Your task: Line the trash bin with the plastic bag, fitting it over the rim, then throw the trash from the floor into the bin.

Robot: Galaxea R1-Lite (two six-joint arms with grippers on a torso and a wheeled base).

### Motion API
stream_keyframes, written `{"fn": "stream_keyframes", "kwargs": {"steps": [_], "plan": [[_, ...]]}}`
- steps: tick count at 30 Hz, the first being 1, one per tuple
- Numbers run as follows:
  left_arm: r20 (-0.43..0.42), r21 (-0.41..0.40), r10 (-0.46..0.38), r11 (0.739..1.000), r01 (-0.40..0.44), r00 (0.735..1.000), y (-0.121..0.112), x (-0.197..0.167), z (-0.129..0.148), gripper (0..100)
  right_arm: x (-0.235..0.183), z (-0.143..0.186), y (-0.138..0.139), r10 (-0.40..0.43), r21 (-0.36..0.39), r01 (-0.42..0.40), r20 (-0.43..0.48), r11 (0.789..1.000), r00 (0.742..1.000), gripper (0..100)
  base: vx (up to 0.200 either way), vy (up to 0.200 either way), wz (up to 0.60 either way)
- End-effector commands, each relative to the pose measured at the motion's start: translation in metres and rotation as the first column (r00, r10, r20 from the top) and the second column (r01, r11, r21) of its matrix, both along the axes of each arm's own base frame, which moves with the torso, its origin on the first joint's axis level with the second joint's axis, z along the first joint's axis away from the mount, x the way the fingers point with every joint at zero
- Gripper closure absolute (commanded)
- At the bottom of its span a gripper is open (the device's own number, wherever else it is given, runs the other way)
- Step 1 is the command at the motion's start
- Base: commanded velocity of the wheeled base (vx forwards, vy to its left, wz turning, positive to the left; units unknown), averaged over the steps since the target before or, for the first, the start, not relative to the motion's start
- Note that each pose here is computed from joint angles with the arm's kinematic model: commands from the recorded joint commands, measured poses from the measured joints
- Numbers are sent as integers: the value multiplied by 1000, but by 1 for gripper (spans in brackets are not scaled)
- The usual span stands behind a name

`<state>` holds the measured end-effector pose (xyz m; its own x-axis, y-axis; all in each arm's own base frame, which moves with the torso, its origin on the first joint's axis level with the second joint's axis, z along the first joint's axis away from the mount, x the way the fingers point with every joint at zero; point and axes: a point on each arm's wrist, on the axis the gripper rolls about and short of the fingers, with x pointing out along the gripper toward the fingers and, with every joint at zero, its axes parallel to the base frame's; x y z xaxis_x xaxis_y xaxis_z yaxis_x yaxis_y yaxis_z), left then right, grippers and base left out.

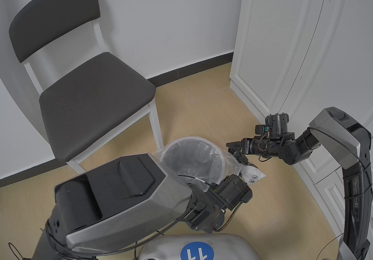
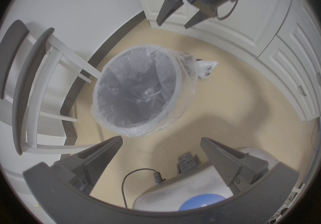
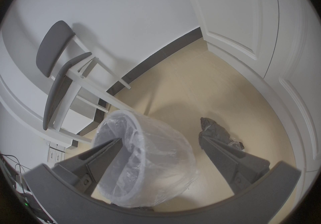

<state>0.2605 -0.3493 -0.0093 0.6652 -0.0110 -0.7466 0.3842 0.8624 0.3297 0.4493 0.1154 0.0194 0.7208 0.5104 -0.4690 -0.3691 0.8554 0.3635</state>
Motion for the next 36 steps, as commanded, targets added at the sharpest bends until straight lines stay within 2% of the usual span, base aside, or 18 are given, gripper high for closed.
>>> {"fn": "stream_keyframes", "kwargs": {"steps": [1, 4, 6, 8, 9, 11, 15, 22, 30, 36], "plan": [[54, -80, -23, 996, 27, 998, 14, -25, 33, 0, -21, 17, 16, 46, -12, -46, -2, 999, 999, 0, 0, 0, 0], [72, -105, -9, 994, 17, 997, 26, -29, 38, 0, -30, 16, 33, 58, -38, -59, -20, 998, 998, 0, 0, 0, 0], [83, -127, -6, 992, 17, 997, 32, -31, 42, 0, -32, 15, 41, 42, -63, -44, -29, 997, 999, 0, 0, 0, 0], [104, -155, 15, 988, 1, 994, 48, -32, 44, 0, -36, 12, 59, 12, -122, -18, -50, 992, 999, 0, 0, 0, 0], [105, -157, 17, 988, 0, 994, 48, -32, 44, 0, -36, 12, 60, 9, -124, -15, -51, 992, 999, 0, 0, 0, 0], [130, -182, 45, 983, -21, 990, 62, -33, 40, 0, -43, 7, 77, -9, -184, -6, -83, 983, 997, 0, 0, 0, 0], [180, -247, 79, 968, -32, 980, 73, -32, 36, 0, -46, -6, 92, -43, -245, 19, -93, 969, 995, 0, 0, 0, 0], [242, -332, 142, 941, -55, 960, 95, -28, 46, 0, -42, -37, 103, -103, -327, 67, -94, 943, 990, 0, 0, 0, 0], [278, -393, 204, 916, -83, 939, 123, -32, 80, 0, -41, -39, 102, -117, -359, 73, -102, 930, 988, 0, 0, 0, 0], [293, -414, 212, 907, -76, 933, 135, -42, 83, 0, -41, -35, 95, -125, -379, 80, -94, 922, 988, 0, 0, 0, 0]]}}
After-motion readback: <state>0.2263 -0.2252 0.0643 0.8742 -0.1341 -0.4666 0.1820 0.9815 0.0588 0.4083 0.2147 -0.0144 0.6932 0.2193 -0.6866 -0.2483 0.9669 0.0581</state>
